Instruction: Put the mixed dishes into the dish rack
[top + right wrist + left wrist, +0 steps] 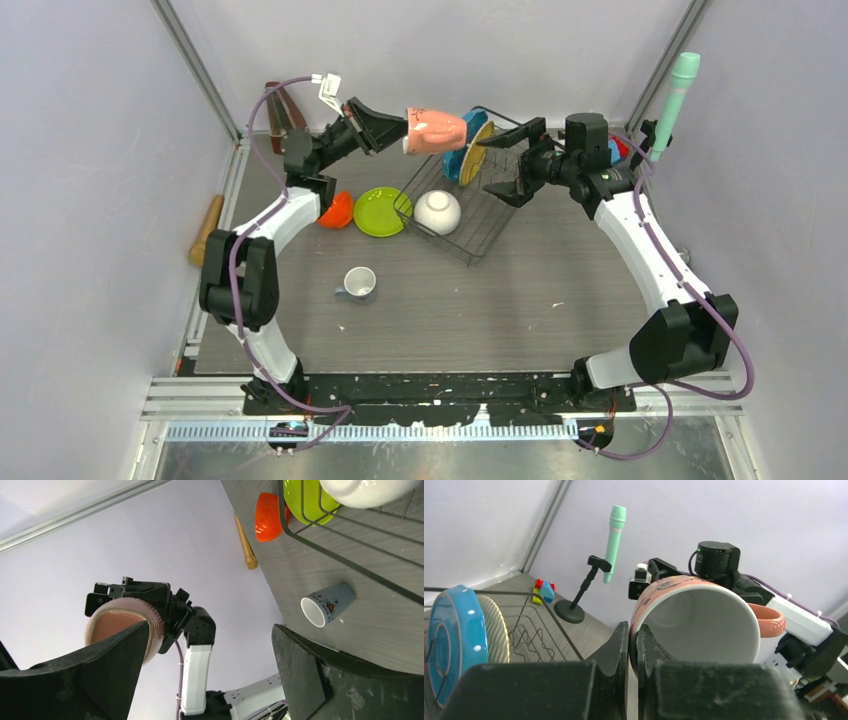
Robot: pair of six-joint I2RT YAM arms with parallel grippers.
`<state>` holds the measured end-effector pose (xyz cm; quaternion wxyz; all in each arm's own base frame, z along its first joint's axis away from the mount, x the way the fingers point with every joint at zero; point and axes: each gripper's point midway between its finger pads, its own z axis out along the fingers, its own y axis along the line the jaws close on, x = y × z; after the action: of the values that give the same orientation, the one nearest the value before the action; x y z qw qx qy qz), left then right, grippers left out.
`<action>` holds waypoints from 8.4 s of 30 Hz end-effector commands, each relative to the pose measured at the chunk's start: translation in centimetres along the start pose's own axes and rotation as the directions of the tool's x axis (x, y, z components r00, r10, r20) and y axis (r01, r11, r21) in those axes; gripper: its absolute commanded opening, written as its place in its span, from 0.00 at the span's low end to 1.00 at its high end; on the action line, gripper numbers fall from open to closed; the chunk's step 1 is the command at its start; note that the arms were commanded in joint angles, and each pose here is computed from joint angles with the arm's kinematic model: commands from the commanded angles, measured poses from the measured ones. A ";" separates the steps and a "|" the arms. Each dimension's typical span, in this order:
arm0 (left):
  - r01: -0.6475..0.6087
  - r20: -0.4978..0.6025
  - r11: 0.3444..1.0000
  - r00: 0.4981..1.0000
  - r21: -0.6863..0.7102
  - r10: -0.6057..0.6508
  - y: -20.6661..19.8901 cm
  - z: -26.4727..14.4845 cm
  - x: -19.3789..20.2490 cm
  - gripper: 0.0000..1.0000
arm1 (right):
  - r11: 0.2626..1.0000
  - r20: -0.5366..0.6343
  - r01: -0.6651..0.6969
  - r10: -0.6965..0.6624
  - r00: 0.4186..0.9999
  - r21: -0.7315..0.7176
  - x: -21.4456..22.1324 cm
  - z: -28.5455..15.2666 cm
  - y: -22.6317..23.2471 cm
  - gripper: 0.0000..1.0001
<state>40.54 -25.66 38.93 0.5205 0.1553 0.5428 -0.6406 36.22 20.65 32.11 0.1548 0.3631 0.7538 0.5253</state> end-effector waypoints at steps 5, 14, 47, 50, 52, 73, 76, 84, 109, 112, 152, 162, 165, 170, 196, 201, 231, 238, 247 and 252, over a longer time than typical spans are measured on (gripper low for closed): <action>-0.213 0.058 0.953 0.977 0.213 0.205 -5.2 0.8 -2.1 0.00 | 0.989 -0.078 -0.106 0.098 0.992 -0.106 1.0 -0.7 4.0 1.00; -0.215 0.023 0.959 0.976 0.186 0.214 -4.1 1.7 -0.7 0.00 | 0.971 -0.139 -0.131 0.104 0.985 -0.201 2.2 -0.5 7.7 1.00; -0.196 0.064 0.948 0.981 0.252 0.186 -4.5 3.8 -0.6 0.00 | 0.957 -0.305 -0.209 0.140 0.942 -0.204 5.2 1.5 7.1 0.99; -0.196 0.063 0.948 0.980 0.252 0.187 -4.4 3.9 -0.6 0.00 | 0.955 -0.305 -0.206 0.134 0.943 -0.215 5.2 1.4 7.2 0.90; -0.195 0.059 0.950 0.981 0.245 0.186 -4.1 3.9 -0.5 0.00 | 0.953 -0.304 -0.210 0.137 0.943 -0.220 5.2 1.4 7.3 0.69; -0.222 -0.029 0.966 0.975 -0.131 0.220 1.2 0.6 0.3 0.65 | 0.992 0.183 0.018 0.005 0.983 -0.128 -5.7 -1.5 5.5 0.00; -0.221 -0.125 0.914 0.974 -0.339 0.189 3.5 -1.0 2.1 0.68 | 0.992 0.352 0.110 -0.123 0.928 0.057 -9.2 -1.9 3.2 0.00; -0.300 -0.355 0.716 0.932 -0.630 0.077 3.8 -4.2 8.0 0.73 | 0.783 0.474 0.272 -0.572 0.670 0.560 -17.5 -3.2 0.2 0.00; -0.265 -0.440 0.725 0.896 -0.636 -0.060 1.9 -6.1 15.0 0.71 | 0.635 0.523 0.228 -0.752 0.401 0.739 -26.8 4.3 1.3 0.00; -0.274 -0.449 0.726 0.892 -0.631 -0.053 1.9 -6.1 15.0 0.71 | 0.611 0.505 0.220 -0.770 0.390 0.761 -27.7 5.4 0.4 0.00; -0.279 -0.479 0.728 0.874 -0.627 -0.078 1.9 -7.1 16.2 0.70 | 0.517 0.343 0.233 -0.781 0.523 0.823 -27.7 9.1 -7.2 0.00; -0.274 -0.480 0.731 0.873 -0.625 -0.083 1.6 -7.3 16.3 0.70 | 0.617 0.362 0.235 -0.682 0.636 0.751 -28.1 8.8 -6.6 0.00; -0.271 -0.477 0.731 0.875 -0.626 -0.085 1.6 -7.3 16.3 0.70 | 0.641 0.330 0.221 -0.623 0.709 0.735 -27.8 9.8 -8.1 0.00; -0.270 -0.482 0.733 0.872 -0.624 -0.088 1.5 -7.3 16.3 0.70 | 0.674 0.310 0.182 -0.540 0.783 0.716 -27.9 10.6 -9.7 0.00; -0.263 -0.493 0.738 0.863 -0.621 -0.107 2.0 -6.7 16.7 0.71 | 0.607 0.351 0.188 -0.654 0.670 0.772 -29.7 9.0 -8.3 0.99; -0.261 -0.493 0.738 0.863 -0.622 -0.110 2.0 -6.7 16.7 0.71 | 0.600 0.360 0.214 -0.687 0.632 0.771 -29.5 7.7 -6.3 1.00; -0.269 -0.503 0.727 0.855 -0.632 -0.122 2.0 -7.3 17.0 0.71 | 0.536 0.218 0.364 -0.740 0.636 0.761 -24.5 6.3 -5.8 0.09; -0.275 -0.510 0.723 0.851 -0.634 -0.123 2.2 -7.4 17.1 0.71 | 0.557 0.255 0.350 -0.737 0.626 0.753 -26.7 7.8 -5.6 0.05; -0.293 -0.526 0.711 0.841 -0.640 -0.127 2.6 -7.8 17.5 0.72 | 0.541 0.305 0.260 -0.739 0.601 0.800 -30.3 8.9 -8.1 0.01; -0.299 -0.527 0.703 0.840 -0.645 -0.126 2.8 -8.0 17.4 0.72 | 0.546 0.340 0.216 -0.736 0.585 0.810 -32.1 7.9 -8.6 0.01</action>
<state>32.21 -26.92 19.72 0.3771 0.1356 0.8693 -0.2893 58.14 5.29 16.86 0.3781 0.2745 0.8841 0.0067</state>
